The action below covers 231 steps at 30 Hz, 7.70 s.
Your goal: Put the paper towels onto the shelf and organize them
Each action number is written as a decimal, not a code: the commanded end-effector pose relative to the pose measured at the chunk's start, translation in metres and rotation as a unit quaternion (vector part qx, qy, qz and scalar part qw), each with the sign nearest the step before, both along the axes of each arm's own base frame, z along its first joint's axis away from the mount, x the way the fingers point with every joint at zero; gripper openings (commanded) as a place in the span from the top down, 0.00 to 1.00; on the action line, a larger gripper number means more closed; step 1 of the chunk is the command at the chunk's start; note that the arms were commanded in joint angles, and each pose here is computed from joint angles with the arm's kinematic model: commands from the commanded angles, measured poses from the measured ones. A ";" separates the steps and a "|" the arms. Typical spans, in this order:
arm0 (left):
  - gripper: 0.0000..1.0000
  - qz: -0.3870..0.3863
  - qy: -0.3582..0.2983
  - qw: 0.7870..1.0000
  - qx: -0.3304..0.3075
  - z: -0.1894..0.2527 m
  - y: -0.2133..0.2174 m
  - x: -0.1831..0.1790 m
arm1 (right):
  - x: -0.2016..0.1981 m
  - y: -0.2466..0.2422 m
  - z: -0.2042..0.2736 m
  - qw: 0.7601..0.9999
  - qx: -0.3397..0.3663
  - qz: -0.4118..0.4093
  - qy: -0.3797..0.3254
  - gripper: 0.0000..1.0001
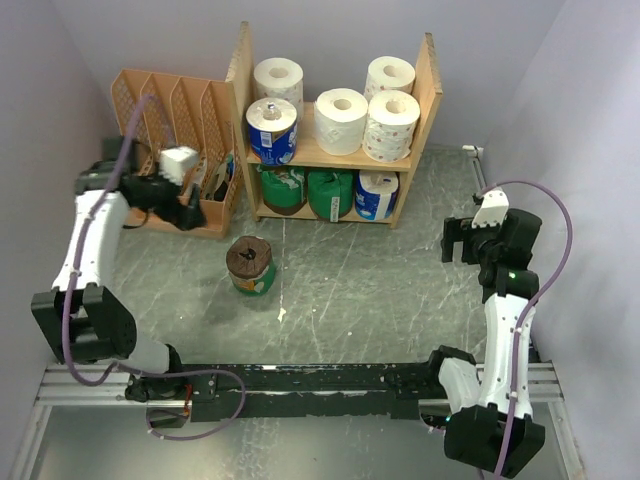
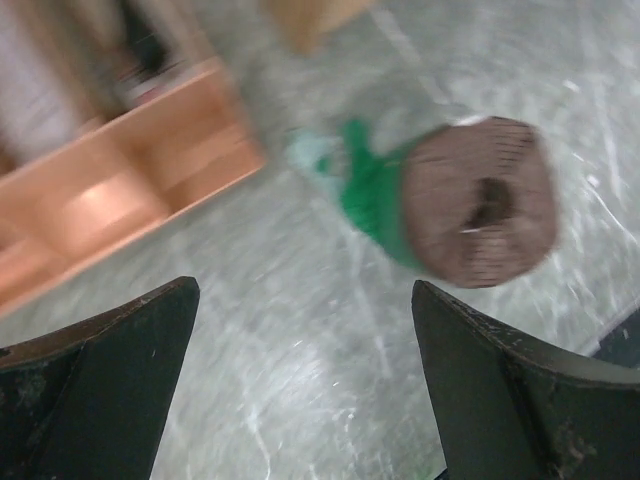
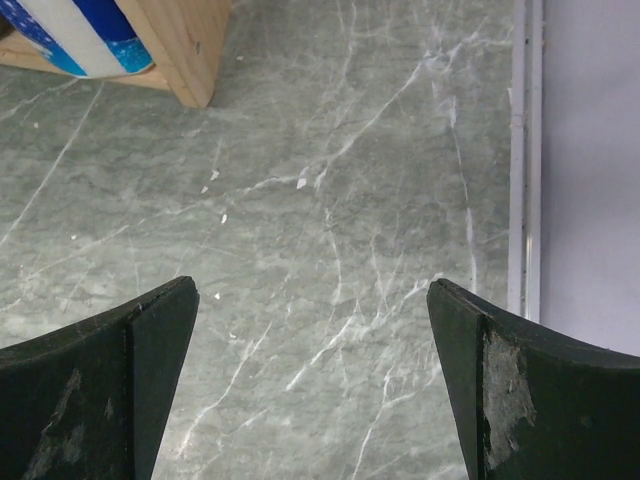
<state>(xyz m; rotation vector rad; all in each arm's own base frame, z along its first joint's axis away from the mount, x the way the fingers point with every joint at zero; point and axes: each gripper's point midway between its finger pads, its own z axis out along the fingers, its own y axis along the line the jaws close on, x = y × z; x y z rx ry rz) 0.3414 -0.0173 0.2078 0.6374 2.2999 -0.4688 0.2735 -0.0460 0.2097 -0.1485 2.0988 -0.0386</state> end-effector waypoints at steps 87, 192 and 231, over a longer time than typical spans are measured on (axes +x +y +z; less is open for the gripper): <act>0.23 -0.195 -0.034 0.957 0.213 -0.081 -0.184 -0.087 | -0.002 0.000 -0.021 0.999 0.019 0.017 0.030 0.00; 0.93 -0.260 -0.178 0.907 0.280 -0.027 -0.221 0.083 | -0.003 -0.005 -0.018 1.000 0.014 0.005 0.026 0.00; 0.93 -0.237 -0.192 0.907 0.292 -0.017 -0.211 0.115 | -0.004 -0.006 -0.016 1.000 0.012 0.004 0.021 0.00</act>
